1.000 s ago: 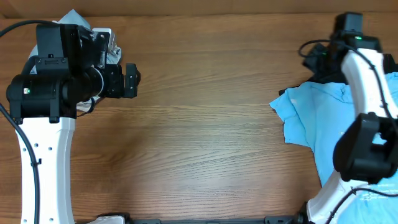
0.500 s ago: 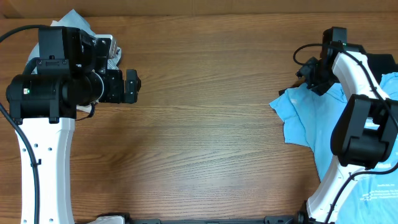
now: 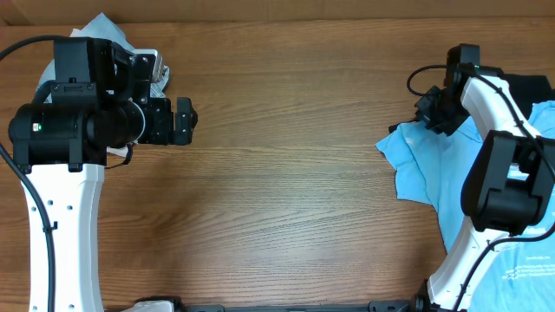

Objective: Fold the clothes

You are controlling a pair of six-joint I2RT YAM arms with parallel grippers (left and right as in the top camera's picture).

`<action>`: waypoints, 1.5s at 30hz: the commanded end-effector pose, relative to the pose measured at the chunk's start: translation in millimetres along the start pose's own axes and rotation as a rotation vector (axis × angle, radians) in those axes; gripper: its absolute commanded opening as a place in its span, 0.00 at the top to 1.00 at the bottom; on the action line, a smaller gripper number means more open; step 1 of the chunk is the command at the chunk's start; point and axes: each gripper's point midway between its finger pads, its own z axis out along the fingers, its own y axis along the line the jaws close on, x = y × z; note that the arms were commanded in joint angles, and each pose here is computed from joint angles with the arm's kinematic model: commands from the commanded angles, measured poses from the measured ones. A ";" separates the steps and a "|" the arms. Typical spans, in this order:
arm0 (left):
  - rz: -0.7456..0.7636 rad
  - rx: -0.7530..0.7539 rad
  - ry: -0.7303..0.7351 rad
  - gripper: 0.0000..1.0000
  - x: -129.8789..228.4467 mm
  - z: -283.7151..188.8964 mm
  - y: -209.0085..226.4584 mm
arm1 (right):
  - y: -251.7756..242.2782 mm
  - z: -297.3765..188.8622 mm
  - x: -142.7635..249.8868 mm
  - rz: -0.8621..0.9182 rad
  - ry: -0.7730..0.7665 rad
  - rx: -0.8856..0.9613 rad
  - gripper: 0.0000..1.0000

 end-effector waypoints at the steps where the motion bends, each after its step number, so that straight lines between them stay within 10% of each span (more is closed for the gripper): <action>1: -0.004 0.016 -0.028 0.00 -5.2 -8.5 -3.8 | -13.5 1.6 -3.8 0.036 0.005 0.025 0.87; 10: -0.004 0.016 -0.027 0.00 -4.7 -8.6 -3.8 | -26.8 -23.8 -12.3 0.014 -0.001 0.020 0.96; 19: -0.099 -0.021 -0.114 0.00 -23.1 -35.6 8.9 | 36.2 -168.5 -3.0 -0.399 -0.162 -0.307 0.96; 26: -0.157 -0.092 -0.310 0.00 -52.3 -104.3 30.0 | 118.2 -283.6 118.0 -0.845 -0.225 -0.676 0.96; 33: -0.114 -0.135 -0.455 0.00 -67.6 -155.6 28.7 | 178.2 -302.6 377.2 -1.431 0.033 -0.868 0.96; 36: -0.105 -0.188 -0.479 0.00 -68.6 -165.9 34.0 | 172.7 -284.0 443.7 -1.587 0.032 -0.775 0.64; 39: -0.103 -0.197 -0.485 0.00 -68.9 -168.4 34.6 | 171.6 -281.6 453.5 -1.570 -0.063 -0.687 0.52; 45: 0.051 -0.037 -0.424 0.00 -69.8 -146.2 3.2 | 177.6 -332.3 355.1 -1.175 -0.338 -0.618 0.16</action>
